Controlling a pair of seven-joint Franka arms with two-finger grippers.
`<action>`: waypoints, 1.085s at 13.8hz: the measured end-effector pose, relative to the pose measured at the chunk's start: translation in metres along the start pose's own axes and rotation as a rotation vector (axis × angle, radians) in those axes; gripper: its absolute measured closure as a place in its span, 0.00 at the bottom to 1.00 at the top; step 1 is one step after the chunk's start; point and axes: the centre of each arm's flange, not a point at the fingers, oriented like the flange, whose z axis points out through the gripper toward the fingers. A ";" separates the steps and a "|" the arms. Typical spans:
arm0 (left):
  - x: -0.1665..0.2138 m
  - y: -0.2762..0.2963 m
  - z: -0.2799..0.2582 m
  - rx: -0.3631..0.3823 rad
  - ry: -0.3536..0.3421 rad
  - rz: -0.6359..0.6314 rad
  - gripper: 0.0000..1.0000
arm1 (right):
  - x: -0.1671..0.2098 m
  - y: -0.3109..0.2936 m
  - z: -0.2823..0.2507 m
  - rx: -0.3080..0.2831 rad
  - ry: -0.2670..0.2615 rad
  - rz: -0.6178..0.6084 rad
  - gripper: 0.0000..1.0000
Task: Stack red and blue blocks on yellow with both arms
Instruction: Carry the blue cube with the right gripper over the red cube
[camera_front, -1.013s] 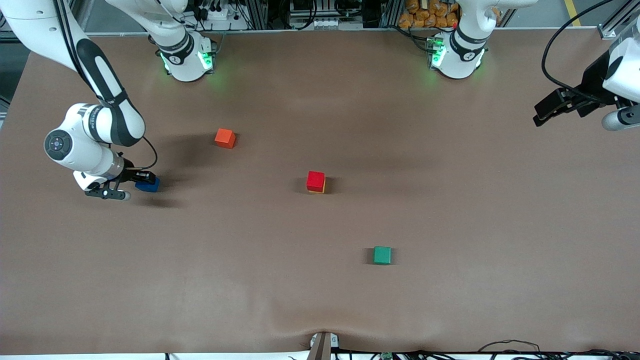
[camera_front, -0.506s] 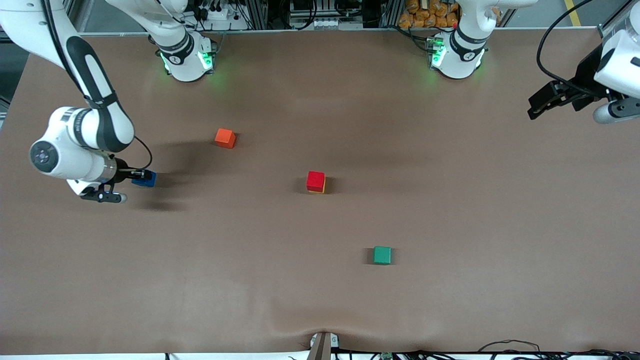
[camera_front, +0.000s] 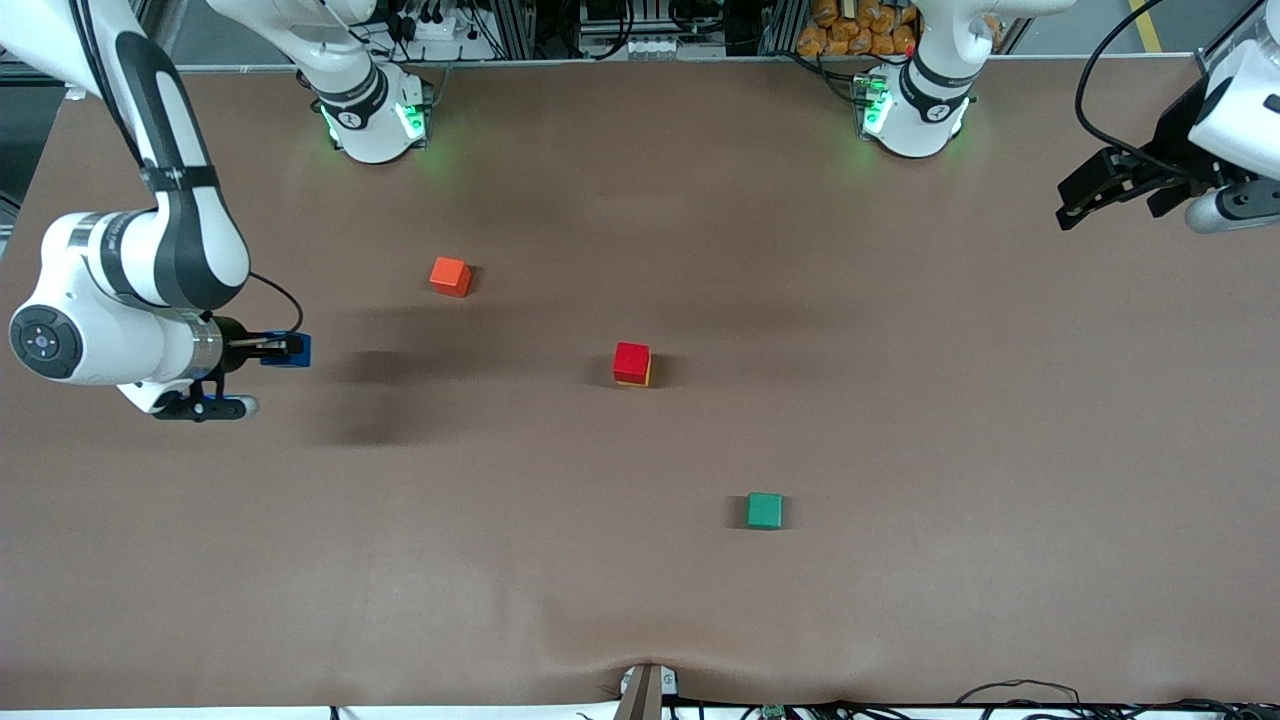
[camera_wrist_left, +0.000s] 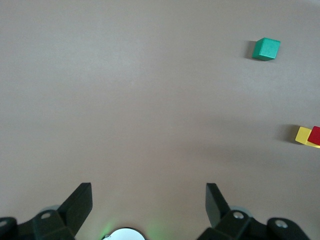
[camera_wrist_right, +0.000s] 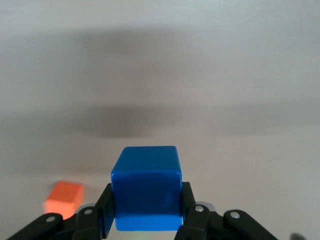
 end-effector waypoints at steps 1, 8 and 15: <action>0.002 0.001 0.002 0.000 0.001 0.010 0.00 | -0.001 -0.013 -0.020 0.018 -0.003 -0.015 0.45; 0.005 0.013 0.000 -0.008 0.038 0.084 0.00 | -0.031 -0.093 -0.141 0.085 0.036 -0.057 0.45; 0.000 0.014 -0.013 -0.012 0.056 0.087 0.00 | -0.078 -0.226 -0.186 0.083 0.086 0.034 0.45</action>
